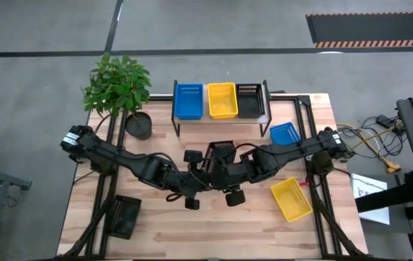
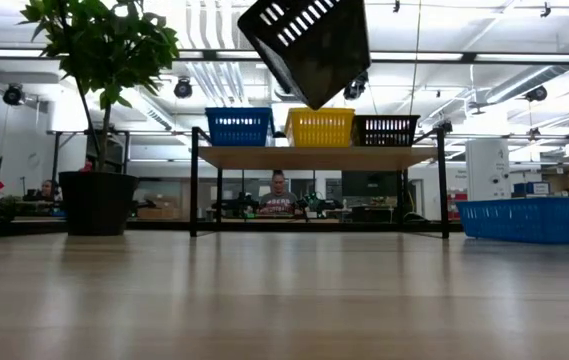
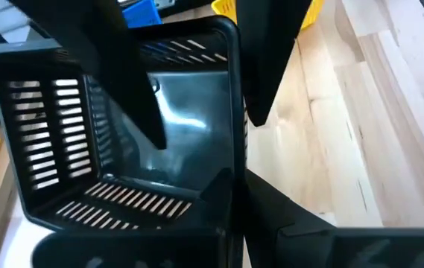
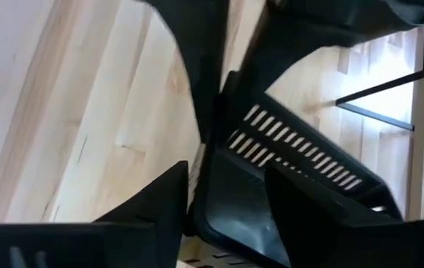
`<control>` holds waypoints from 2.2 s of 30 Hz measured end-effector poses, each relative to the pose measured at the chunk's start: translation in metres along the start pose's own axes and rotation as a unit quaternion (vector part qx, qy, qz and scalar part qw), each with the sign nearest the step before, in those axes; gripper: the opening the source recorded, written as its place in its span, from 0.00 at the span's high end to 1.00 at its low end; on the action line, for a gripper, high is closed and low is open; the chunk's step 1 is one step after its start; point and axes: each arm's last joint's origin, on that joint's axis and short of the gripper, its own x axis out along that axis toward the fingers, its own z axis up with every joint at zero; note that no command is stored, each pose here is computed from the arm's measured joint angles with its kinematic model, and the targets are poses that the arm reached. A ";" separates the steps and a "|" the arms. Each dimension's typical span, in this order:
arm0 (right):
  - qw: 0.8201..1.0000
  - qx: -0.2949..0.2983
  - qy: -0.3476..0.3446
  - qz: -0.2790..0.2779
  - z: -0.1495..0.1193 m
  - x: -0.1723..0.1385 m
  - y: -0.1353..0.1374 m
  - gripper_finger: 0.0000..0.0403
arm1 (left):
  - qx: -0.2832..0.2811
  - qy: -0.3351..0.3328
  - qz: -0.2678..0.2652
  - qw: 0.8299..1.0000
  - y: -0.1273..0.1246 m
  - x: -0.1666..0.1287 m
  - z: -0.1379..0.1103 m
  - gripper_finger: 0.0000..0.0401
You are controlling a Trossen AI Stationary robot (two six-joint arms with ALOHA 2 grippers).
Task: Stack baskets on shelf by color
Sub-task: Stack the right black bin on top of the other black bin on the shelf
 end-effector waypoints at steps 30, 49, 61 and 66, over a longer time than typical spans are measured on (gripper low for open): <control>0.995 -0.103 -0.002 0.016 -0.008 -0.022 -0.006 0.98 | 0.070 -0.082 -0.042 0.993 0.014 -0.054 0.012 0.72; 0.990 -0.073 -0.106 -0.055 -0.080 -0.097 -0.105 0.98 | 0.054 -0.160 -0.043 0.985 0.023 -0.080 -0.015 0.72; 0.991 0.017 -0.075 -0.112 -0.175 -0.099 -0.167 0.98 | 0.041 -0.186 -0.041 0.981 0.026 -0.085 -0.020 0.72; 0.993 0.034 -0.047 -0.101 -0.194 -0.098 -0.173 0.98 | 0.042 -0.185 -0.041 0.981 0.026 -0.085 -0.020 0.72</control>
